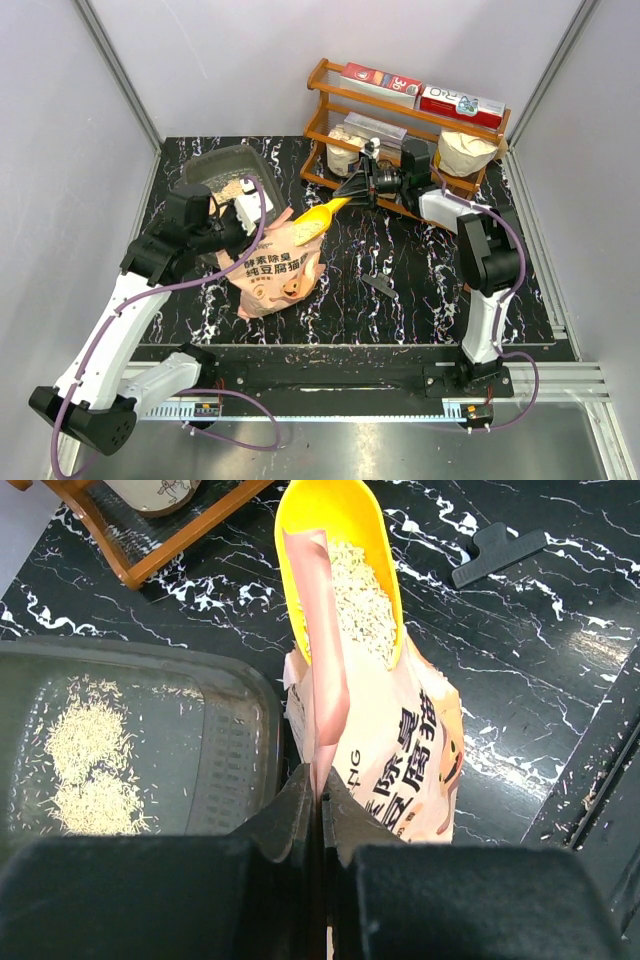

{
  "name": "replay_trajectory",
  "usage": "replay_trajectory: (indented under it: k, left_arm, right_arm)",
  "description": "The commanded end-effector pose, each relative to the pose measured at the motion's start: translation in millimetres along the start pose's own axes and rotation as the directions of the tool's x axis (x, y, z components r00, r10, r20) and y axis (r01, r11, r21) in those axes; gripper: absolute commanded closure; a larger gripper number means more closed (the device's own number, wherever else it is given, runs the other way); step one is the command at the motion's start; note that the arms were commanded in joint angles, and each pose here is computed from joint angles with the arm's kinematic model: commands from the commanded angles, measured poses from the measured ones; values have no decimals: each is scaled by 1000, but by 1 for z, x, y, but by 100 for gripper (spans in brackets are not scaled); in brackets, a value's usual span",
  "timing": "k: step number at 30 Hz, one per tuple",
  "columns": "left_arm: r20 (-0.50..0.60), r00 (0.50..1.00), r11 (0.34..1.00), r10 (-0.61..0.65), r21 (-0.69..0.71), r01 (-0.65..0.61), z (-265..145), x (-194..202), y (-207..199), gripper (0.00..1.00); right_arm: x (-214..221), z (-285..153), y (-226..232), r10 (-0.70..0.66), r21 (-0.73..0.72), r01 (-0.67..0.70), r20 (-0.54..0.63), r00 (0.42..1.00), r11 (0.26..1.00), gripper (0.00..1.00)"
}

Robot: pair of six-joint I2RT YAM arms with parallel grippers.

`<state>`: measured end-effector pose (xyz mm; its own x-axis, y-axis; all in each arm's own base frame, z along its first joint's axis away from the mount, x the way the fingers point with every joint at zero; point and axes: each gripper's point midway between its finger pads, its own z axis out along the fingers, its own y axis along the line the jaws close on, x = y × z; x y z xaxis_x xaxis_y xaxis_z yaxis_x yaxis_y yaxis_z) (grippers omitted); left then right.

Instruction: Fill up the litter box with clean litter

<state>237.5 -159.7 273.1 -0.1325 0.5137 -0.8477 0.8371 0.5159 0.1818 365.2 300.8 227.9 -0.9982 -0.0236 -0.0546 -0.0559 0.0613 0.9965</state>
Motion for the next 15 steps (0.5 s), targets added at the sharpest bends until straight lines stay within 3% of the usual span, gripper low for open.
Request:
replay_trajectory:
  k: [1, 8, 15]
  left_arm:
    - [162, 978, 987, 134, -113, -116, -24, -63, 24, 100]
    - [153, 977, 983, 150, -130, -131, -26, -63, 27, 100]
    - [129, 978, 980, 161, -139, -143, -29, -54, 25, 100]
  right_arm:
    - [-3, -10, 6, 19, -77, -20, -10, 1000, 997, 100]
    - [-6, -17, -10, 74, -56, -74, 1, 997, 996, 100]
    - [-18, -33, 7, 34, -59, -32, 44, 998, 998, 100]
